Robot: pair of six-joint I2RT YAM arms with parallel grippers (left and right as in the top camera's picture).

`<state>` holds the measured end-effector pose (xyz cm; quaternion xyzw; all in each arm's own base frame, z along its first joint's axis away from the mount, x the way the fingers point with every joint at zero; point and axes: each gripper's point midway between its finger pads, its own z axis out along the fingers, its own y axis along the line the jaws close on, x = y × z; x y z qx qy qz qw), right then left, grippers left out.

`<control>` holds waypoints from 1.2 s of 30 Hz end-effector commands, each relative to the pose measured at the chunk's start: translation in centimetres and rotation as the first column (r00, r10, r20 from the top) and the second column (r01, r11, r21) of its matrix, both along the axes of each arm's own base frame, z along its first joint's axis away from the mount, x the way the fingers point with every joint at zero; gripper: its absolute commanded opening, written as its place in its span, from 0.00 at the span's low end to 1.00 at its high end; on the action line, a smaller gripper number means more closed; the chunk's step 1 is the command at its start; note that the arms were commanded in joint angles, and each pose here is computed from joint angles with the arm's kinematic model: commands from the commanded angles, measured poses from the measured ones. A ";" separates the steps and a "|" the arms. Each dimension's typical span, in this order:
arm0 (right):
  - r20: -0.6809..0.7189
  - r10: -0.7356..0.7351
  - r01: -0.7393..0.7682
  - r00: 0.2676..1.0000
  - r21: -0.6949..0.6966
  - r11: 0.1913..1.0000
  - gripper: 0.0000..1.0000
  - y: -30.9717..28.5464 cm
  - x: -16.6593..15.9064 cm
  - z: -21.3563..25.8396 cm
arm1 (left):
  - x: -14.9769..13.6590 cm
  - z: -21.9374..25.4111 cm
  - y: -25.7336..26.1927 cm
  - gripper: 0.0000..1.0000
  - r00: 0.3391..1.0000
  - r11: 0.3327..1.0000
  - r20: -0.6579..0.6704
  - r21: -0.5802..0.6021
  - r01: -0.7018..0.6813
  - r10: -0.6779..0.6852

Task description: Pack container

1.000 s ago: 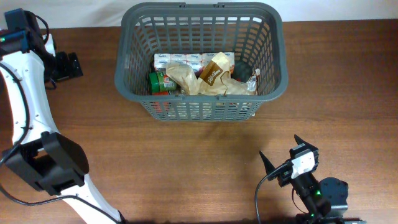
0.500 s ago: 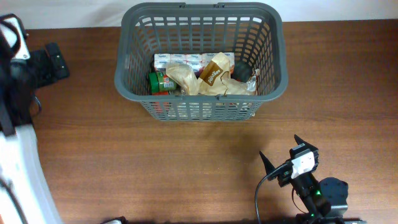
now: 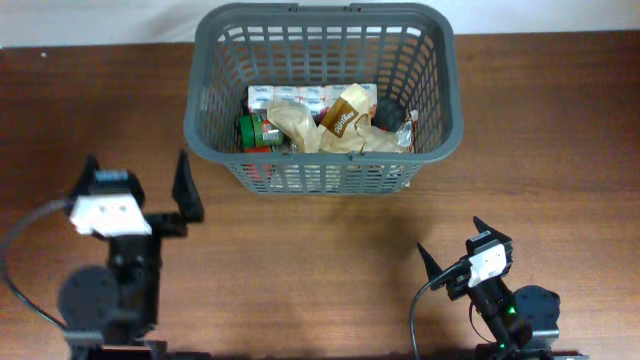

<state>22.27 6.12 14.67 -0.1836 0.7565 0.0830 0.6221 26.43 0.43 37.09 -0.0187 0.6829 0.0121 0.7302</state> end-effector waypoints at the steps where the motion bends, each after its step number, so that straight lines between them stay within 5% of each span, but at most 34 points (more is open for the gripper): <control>1: -0.002 -0.018 0.018 1.000 0.006 1.000 0.99 -0.3 0.1 -0.2 | -0.6 -4.3 -0.1 0.99 1.000 1.000 0.024 -0.009 0.008 -0.008; 6: -0.002 -0.018 0.018 1.000 0.006 1.000 0.99 -0.3 0.1 -0.2 | -1.4 -11.8 0.3 0.99 1.000 1.000 -0.015 -0.006 -0.017 0.017; 17: -0.002 -0.018 0.018 1.000 0.006 1.000 0.99 -0.3 0.1 -0.2 | -2.0 -19.0 0.3 0.99 0.995 1.000 -0.094 -0.002 -0.017 0.017; 36: -0.002 -0.018 0.018 1.000 0.006 1.000 0.99 -0.3 0.1 -0.2 | -2.2 -21.4 0.3 0.99 0.984 1.000 -0.177 0.003 -0.015 0.015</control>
